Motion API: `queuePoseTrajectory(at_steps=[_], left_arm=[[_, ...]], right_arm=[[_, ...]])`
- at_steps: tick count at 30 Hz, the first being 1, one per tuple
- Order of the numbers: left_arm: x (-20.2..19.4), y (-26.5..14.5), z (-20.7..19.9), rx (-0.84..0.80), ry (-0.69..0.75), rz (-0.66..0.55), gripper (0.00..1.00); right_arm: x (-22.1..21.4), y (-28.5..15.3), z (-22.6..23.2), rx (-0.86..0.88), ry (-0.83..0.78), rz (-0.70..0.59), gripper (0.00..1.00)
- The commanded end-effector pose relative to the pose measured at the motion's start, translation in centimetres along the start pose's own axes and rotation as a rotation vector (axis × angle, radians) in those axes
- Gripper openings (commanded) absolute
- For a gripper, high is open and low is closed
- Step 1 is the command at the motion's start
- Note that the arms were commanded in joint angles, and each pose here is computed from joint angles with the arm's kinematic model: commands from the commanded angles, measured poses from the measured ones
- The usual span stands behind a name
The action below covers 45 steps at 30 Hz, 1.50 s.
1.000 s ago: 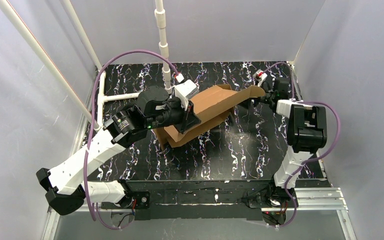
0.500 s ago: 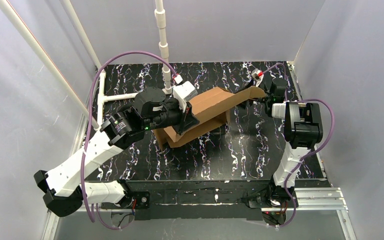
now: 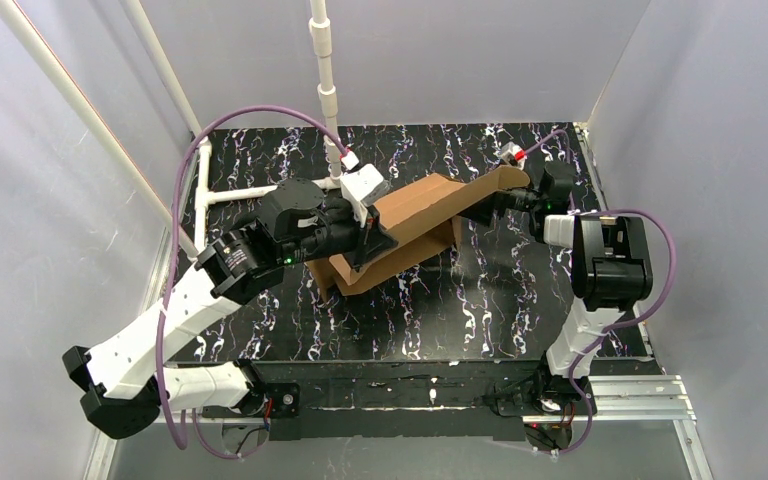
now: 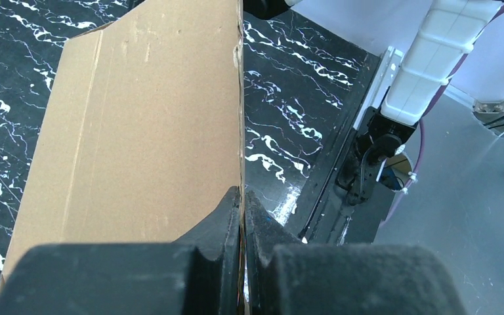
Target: Fold the paper box
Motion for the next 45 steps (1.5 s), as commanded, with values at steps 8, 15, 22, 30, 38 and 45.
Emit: queuePoseTrajectory(at_steps=[8,15,22,30,38,45], left_arm=[[1.1,-0.8,-0.7,-0.024,-0.001,-0.100,0.00],[1.1,-0.7,-1.1,-0.054,0.004,-0.104,0.00],[1.3,-0.3,-1.2,-0.069,0.005,-0.104,0.00],[1.0,0.2,-0.9,-0.055,0.016,-0.095,0.00],[1.1,0.6,-0.8,-0.055,0.014,-0.108,0.00],[1.5,0.5,-1.3,-0.082,0.005,-0.142,0.00]], right_arm=[[1.4,1.3,2.9,-0.002,-0.117,-0.150,0.82],[1.8,1.2,3.3,-0.048,-0.181,-0.276,0.81],[1.5,1.4,2.7,-0.155,-0.280,-0.293,0.78],[0.3,2.1,3.4,-0.137,-0.368,-0.279,0.66],[0.5,2.6,4.2,-0.157,-0.463,-0.280,0.53],[0.7,2.9,4.5,-0.162,-0.483,-0.291,0.39]])
Point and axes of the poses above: each gripper's point midway between its finger pads, its own y axis out along the fingers, its own z axis along the line the jaws close on, x = y × z, the point moved 2 cm from there along -y, back along the fingers, and after that the axes turned 10 degrees about y, right-handed, at the moved point
